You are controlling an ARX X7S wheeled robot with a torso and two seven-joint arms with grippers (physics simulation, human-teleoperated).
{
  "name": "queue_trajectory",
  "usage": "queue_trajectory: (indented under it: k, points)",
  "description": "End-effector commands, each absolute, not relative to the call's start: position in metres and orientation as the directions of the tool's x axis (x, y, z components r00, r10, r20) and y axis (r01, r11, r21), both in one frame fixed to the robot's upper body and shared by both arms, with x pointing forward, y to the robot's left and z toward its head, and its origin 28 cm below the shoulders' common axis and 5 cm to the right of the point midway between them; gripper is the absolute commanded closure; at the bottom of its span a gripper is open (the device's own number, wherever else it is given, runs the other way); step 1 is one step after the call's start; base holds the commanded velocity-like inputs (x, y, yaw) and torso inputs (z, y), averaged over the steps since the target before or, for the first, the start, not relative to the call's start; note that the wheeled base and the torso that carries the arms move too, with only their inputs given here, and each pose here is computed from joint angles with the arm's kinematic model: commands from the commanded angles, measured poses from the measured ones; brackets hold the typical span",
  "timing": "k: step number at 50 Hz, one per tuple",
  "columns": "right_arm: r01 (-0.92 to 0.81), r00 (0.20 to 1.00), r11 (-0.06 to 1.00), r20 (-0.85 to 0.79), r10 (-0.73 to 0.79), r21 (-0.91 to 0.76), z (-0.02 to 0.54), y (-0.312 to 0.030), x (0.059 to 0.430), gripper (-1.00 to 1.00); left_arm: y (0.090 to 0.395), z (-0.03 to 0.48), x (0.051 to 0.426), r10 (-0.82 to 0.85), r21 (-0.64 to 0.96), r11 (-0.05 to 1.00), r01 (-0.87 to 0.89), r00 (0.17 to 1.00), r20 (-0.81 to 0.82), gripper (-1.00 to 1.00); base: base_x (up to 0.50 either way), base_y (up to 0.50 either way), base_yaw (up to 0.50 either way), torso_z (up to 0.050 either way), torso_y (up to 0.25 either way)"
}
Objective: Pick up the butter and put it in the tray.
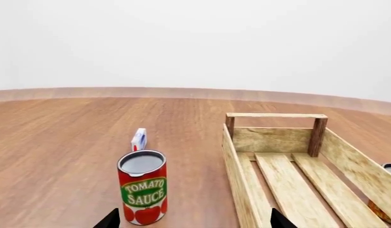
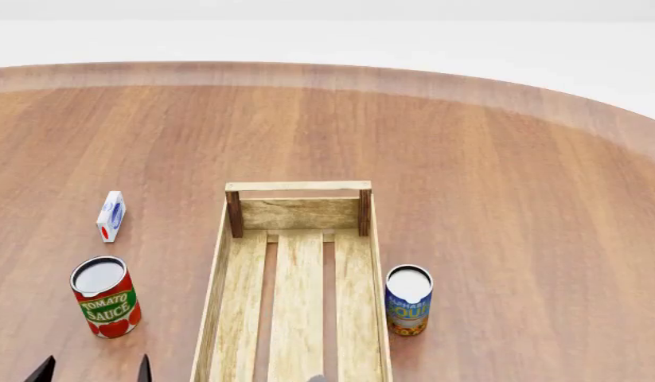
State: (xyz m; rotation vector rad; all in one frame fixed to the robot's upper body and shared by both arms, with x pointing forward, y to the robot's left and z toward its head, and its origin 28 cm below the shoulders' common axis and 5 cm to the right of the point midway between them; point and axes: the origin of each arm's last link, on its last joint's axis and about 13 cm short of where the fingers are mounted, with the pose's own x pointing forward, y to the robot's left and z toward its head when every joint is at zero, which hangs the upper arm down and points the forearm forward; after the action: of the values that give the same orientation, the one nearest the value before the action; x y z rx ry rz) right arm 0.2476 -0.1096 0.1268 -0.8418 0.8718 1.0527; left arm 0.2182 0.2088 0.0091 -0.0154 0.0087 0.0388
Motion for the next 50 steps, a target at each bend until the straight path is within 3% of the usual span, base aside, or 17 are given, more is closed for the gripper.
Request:
queue_trajectory:
  k: [1, 37, 50]
  points:
    - [-0.951, 0.241, 0.274, -0.902, 0.358, -0.146, 0.120, -0.110, 0.249, -1.00, 0.208, 0.009, 0.218, 0.032, -0.015, 0.999, -0.032, 0.999, -0.010, -1.00, 0.00, 0.00, 0.00, 0.000, 0.000]
    - [-0.941, 0.230, 0.319, -0.910, 0.345, -0.117, 0.103, -0.122, 0.251, -1.00, 0.206, 0.007, 0.217, 0.015, -0.004, 1.000, -0.015, 1.000, -0.022, -1.00, 0.00, 0.00, 0.00, 0.000, 0.000]
    - [-0.941, 0.193, 0.332, -0.913, 0.360, -0.068, 0.085, -0.122, 0.256, -1.00, 0.206, 0.007, 0.215, 0.006, -0.003, 1.000, -0.006, 1.000, -0.023, -1.00, 0.00, 0.00, 0.00, 0.000, 0.000]
